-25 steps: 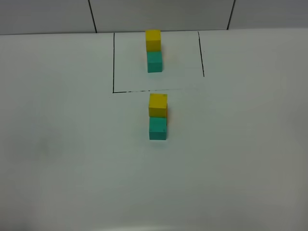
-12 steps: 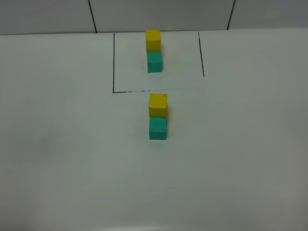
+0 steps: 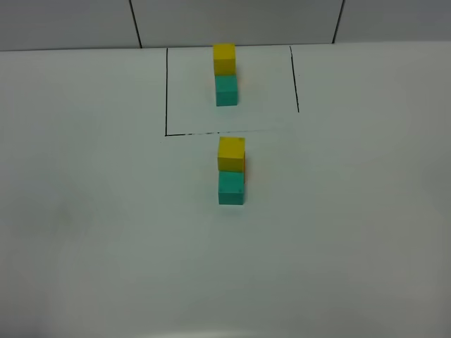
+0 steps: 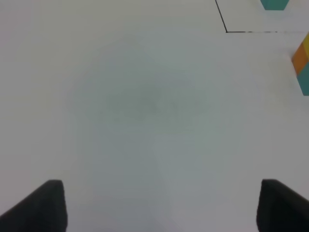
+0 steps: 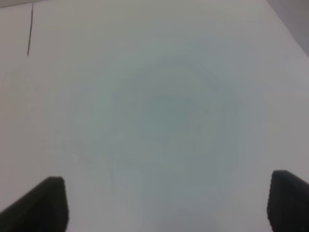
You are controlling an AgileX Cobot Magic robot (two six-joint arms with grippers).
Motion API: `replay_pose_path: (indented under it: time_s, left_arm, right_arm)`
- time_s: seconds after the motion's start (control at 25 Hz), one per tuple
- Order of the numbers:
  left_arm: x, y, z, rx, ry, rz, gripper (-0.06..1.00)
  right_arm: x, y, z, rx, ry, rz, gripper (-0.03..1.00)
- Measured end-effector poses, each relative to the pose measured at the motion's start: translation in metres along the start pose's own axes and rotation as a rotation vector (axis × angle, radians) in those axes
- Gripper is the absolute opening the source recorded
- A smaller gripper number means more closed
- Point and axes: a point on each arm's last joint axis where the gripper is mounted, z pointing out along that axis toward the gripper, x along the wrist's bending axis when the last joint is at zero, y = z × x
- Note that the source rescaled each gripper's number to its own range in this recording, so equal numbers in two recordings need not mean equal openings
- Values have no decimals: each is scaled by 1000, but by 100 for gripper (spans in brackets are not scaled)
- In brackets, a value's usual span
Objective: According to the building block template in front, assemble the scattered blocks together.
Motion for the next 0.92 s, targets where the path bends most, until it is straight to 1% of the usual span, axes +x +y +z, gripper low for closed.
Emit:
replay_pose_path:
  time_s: [0.92]
  left_arm:
    - [0, 0, 0, 0, 0, 0, 76]
  right_arm:
    - [1, 0, 0, 1, 8, 2, 75]
